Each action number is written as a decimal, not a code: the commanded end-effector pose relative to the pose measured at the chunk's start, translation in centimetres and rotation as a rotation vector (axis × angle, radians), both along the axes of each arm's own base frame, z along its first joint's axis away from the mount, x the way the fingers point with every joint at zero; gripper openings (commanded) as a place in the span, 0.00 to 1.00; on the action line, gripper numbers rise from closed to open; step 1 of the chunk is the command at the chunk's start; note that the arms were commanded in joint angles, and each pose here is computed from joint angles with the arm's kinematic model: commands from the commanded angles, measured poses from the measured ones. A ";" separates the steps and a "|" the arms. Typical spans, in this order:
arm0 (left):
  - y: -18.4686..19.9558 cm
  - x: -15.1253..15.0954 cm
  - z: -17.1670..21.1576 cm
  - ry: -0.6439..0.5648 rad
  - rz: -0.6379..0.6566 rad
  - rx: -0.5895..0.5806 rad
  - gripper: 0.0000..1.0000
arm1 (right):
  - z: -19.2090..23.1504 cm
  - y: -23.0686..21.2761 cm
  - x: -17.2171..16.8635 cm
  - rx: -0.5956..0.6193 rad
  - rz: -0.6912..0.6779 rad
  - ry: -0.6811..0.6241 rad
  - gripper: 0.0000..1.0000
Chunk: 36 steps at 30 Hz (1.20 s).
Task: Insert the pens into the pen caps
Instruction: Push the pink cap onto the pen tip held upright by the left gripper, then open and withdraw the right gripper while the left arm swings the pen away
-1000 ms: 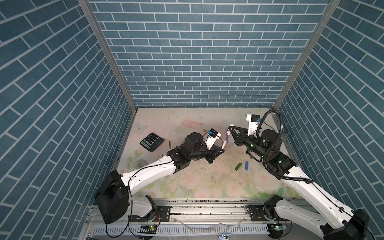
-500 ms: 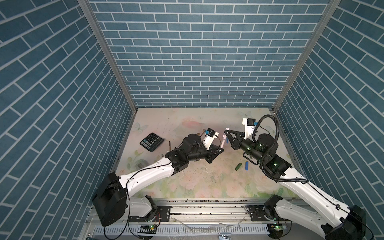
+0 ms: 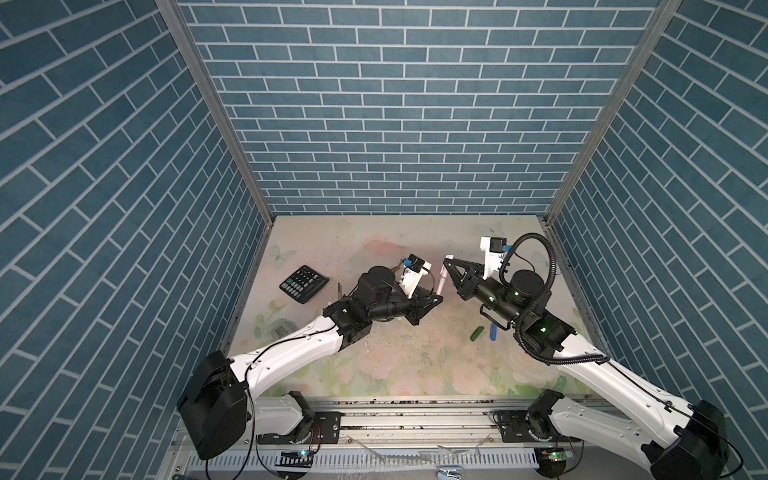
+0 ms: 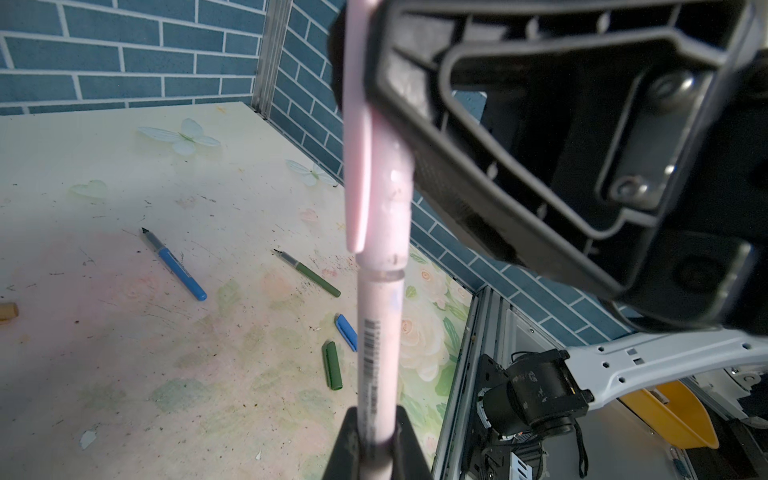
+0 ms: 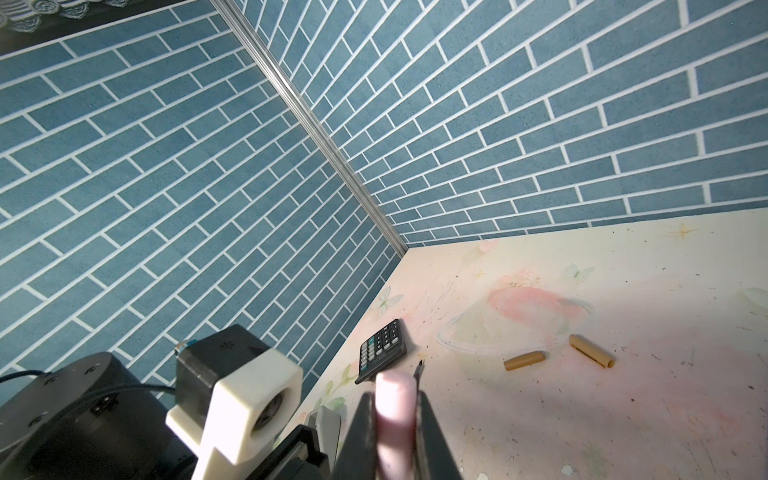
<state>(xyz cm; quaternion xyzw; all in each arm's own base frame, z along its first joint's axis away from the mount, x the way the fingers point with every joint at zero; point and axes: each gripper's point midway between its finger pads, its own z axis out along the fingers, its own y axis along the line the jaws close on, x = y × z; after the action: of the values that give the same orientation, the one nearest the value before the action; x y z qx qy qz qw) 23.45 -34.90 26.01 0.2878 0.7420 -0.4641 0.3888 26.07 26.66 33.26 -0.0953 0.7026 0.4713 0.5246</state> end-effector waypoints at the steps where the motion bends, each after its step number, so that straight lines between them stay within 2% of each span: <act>1: 1.6 2.5 8.0 -0.173 0.123 -0.176 0.00 | -5.2 1.7 -1.6 -0.122 0.090 0.086 0.15; 10: 3.0 3.5 14.1 -0.283 0.222 -0.239 0.00 | -7.9 2.5 -2.5 -0.141 0.125 0.109 0.13; 16: 2.8 4.0 17.5 -0.343 0.241 -0.308 0.00 | -9.4 2.2 -3.3 -0.140 0.124 0.124 0.12; 26: 1.6 4.6 20.3 -0.375 0.218 -0.374 0.00 | -10.6 2.3 -3.5 -0.154 0.118 0.141 0.13; 30: 0.4 4.1 17.5 -0.329 0.142 -0.309 0.00 | -7.0 1.8 -3.2 -0.158 0.090 0.083 0.19; 36: 0.4 2.8 11.5 -0.244 0.081 -0.200 0.00 | 3.8 -0.5 -3.4 -0.152 0.008 -0.111 0.44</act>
<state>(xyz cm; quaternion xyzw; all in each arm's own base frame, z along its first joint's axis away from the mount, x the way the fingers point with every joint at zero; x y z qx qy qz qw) 27.26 -35.00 33.90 0.2676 0.7019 -0.4579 0.4755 24.32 26.86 35.57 -0.1136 0.6947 0.4455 0.5532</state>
